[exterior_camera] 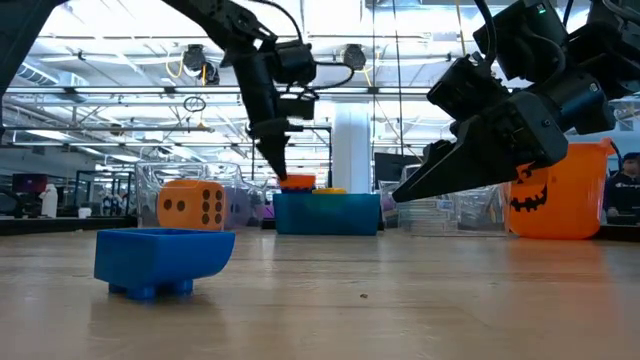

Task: Pick & Place Toys
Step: Put the orange game piece into the blue bin

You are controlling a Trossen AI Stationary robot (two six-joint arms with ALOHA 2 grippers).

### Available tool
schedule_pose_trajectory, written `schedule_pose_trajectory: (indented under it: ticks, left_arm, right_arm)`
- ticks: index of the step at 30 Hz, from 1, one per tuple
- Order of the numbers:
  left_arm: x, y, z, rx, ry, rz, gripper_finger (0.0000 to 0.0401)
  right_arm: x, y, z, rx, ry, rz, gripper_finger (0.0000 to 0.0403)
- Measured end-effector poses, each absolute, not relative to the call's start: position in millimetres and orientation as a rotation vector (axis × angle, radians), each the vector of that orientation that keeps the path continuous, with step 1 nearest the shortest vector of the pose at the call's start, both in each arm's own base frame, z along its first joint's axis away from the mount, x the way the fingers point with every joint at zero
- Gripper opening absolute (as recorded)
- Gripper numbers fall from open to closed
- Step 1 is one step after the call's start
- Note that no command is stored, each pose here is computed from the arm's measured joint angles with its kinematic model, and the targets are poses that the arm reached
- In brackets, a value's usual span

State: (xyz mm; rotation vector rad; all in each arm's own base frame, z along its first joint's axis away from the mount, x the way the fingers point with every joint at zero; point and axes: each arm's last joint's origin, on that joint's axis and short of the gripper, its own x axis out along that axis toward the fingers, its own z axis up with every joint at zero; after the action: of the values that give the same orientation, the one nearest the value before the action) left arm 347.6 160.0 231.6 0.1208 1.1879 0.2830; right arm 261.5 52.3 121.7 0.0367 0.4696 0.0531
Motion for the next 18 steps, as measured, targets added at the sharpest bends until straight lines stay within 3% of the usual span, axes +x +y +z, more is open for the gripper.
schedule_pose_trajectory:
  ticks: [9,18]
  left_arm:
    - [347.0,161.8,227.2,0.114,1.177,0.294,0.0129]
    - [345.8,166.9,227.8,0.108,1.164,0.309,0.0178]
  right_arm:
    - [261.5,52.3,121.8,0.037,0.469,0.053,0.0270]
    - [261.5,52.3,121.8,0.037,0.469,0.053,0.0270]
